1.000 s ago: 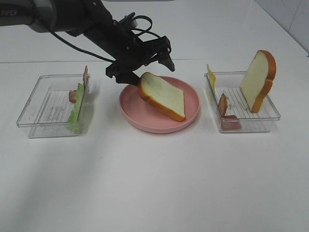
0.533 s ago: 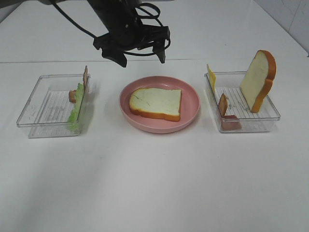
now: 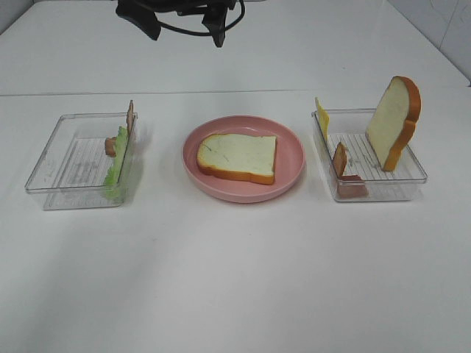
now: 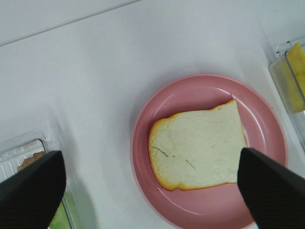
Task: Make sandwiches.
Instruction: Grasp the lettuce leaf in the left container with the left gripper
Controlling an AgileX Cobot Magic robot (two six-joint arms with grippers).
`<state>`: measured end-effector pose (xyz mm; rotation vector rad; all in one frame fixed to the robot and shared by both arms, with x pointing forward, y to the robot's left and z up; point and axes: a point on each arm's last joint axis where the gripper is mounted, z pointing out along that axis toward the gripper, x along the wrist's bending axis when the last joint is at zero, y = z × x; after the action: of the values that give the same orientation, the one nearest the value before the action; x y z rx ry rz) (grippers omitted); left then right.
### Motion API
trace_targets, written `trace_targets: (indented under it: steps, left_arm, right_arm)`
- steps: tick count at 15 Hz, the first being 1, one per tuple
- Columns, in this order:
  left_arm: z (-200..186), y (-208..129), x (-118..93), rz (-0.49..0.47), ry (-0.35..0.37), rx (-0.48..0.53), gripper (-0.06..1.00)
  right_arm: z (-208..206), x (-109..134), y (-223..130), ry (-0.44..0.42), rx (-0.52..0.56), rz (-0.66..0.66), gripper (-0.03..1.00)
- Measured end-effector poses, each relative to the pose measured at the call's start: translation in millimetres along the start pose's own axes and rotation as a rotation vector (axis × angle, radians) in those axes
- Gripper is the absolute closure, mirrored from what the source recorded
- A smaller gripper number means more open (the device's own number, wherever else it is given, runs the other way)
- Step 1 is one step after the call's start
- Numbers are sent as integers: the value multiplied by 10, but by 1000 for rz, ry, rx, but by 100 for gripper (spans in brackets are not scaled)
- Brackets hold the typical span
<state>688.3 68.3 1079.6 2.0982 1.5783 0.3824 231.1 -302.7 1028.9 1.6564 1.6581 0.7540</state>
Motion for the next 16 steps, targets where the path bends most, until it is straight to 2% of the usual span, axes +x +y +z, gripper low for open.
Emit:
trace_targets:
  steps: [4,5,8,12,16]
  left_arm:
    - [-382,-74,169,-5,22,4,5]
    - [-443,-179,377,-34,56,47,5]
    - [-357,-500,785,-117,124,187,5]
    - [-110,-758,835,-161,132,302,5]
    - [95,-784,822,-190,112,300,5]
  right_arm:
    - [0,0,0,0,0,0,-2]
    - [0,0,0,0,0,0,-2]
    - [0,0,0,0,0,0,-2]
    - [0,0,0,0,0,0,-2]
    - [0,0,0,0,0,0,-2]
